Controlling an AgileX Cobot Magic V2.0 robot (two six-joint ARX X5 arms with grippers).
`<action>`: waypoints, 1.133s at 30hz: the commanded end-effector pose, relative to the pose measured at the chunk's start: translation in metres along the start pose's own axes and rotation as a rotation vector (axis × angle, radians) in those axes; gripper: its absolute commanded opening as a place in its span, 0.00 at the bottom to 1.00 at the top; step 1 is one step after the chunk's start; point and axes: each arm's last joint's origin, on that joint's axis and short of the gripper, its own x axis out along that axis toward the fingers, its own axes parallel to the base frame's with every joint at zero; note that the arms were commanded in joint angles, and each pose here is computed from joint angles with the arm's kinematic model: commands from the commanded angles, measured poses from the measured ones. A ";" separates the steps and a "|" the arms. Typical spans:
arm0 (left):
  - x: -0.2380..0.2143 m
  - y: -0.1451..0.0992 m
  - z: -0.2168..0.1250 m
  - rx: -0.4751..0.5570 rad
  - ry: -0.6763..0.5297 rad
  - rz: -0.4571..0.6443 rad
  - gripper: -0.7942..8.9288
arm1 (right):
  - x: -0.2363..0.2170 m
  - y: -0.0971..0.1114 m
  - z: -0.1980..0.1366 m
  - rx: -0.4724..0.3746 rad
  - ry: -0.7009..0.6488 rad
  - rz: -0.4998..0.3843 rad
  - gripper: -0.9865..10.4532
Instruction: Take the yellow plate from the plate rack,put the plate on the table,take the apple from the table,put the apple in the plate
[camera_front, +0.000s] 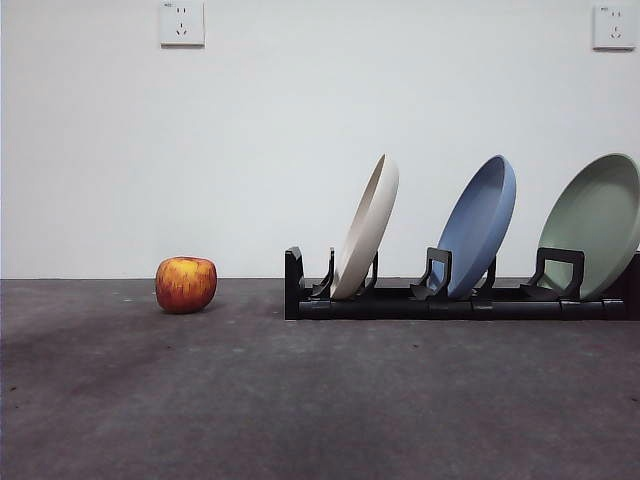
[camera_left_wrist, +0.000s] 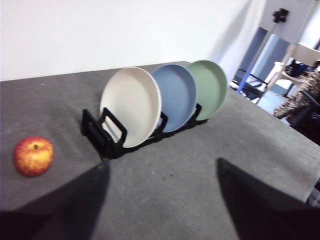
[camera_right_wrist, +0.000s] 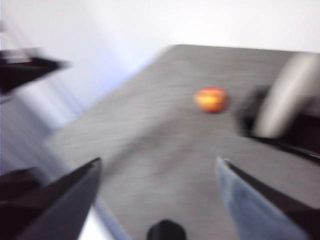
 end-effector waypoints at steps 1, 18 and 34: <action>0.002 0.000 0.001 0.012 0.003 -0.019 0.67 | 0.002 -0.001 0.002 0.000 0.002 0.059 0.50; 0.067 0.007 0.033 0.062 0.082 -0.213 0.67 | 0.006 -0.008 0.003 0.025 0.015 0.060 0.50; 0.255 0.012 0.065 0.158 0.283 -0.305 0.67 | 0.010 -0.014 0.004 0.056 0.032 0.060 0.50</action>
